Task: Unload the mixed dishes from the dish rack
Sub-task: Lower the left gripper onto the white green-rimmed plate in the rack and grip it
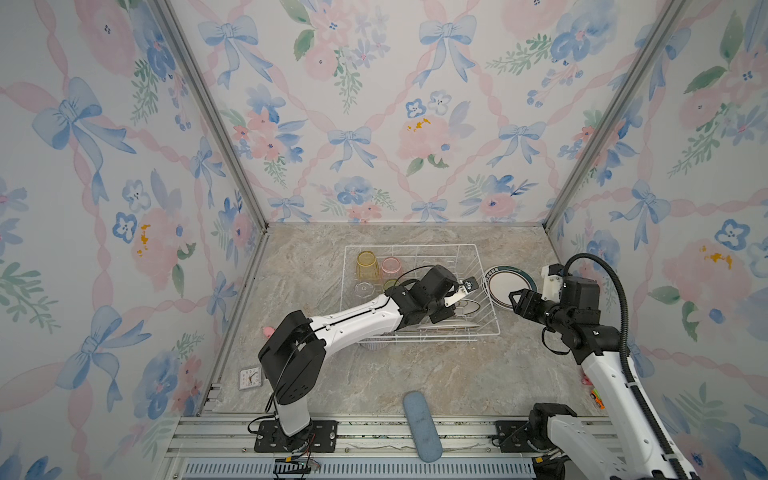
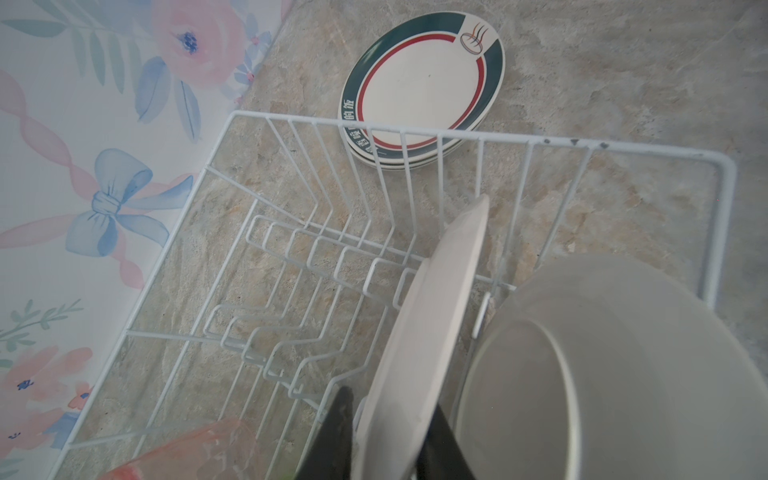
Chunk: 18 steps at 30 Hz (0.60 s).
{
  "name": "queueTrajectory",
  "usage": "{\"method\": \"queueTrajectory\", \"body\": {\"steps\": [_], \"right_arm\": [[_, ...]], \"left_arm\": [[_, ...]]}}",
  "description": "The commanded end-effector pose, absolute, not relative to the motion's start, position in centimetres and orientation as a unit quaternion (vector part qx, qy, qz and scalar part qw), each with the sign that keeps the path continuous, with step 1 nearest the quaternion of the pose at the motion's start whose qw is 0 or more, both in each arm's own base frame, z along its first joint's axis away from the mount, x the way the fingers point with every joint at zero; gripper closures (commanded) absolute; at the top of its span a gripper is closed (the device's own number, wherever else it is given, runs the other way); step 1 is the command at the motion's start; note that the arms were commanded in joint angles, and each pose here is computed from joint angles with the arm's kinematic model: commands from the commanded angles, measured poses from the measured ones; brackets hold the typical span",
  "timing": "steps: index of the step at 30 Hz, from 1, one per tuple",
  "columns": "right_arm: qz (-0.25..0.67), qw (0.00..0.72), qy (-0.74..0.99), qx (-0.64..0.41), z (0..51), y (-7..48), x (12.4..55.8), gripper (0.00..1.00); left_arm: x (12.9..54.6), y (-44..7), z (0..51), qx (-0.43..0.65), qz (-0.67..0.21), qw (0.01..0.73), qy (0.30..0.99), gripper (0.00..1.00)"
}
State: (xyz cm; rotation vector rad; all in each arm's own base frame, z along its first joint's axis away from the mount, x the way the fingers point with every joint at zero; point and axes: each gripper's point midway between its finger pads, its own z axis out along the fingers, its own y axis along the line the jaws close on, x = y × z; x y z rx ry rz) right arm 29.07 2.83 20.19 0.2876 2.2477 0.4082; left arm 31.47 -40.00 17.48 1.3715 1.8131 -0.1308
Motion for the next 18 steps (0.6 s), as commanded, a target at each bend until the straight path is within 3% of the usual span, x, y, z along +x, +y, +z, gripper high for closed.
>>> {"method": "queueTrajectory", "body": {"steps": [1, 12, 18], "right_arm": [[0.151, 0.408, 0.893, 0.113, 20.1, 2.4, 28.7, 0.37], [0.151, 0.409, 0.892, 0.117, 20.0, 2.1, 28.6, 0.37], [0.153, 0.41, 0.891, 0.12, 20.1, 2.0, 28.7, 0.37]], "left_arm": [[31.9, -40.4, 17.1, 0.56, -0.034, 0.414, 0.717, 0.79], [32.8, -40.7, 16.7, 0.571, -0.01, 0.412, 0.709, 0.89], [33.1, -40.8, 16.6, 0.578, -0.003, 0.411, 0.705, 1.0]]}}
